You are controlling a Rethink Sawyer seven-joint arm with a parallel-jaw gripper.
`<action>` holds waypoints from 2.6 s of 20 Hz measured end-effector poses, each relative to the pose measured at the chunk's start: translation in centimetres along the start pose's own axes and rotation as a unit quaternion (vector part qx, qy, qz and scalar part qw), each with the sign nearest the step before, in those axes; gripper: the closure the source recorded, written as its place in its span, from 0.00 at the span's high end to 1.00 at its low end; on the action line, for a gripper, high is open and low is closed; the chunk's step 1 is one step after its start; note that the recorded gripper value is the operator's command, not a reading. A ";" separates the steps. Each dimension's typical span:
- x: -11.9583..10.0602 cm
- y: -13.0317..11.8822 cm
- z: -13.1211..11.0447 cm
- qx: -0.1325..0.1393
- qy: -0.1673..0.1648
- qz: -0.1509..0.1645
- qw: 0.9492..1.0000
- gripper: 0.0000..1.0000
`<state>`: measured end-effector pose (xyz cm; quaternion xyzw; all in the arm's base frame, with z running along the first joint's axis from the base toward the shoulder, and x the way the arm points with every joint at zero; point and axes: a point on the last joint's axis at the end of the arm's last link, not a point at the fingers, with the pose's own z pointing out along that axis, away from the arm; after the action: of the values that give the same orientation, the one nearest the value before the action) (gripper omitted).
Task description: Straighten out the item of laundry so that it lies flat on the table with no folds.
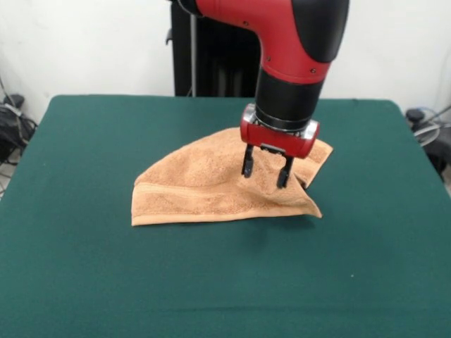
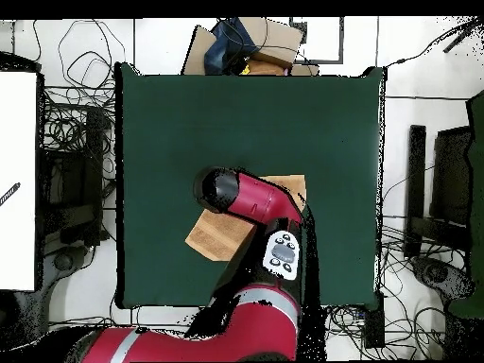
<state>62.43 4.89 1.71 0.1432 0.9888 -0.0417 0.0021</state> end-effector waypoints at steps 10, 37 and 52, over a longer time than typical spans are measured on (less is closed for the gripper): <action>-0.2 -0.7 0.3 -0.007 0.004 0.010 1.000 1.00; 2.3 1.6 -0.1 -0.011 -0.019 -0.007 1.000 1.00; 5.9 -8.6 0.3 -0.001 -0.014 0.022 1.000 1.00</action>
<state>54.38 -1.65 2.02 0.1647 0.9853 -0.0424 0.0171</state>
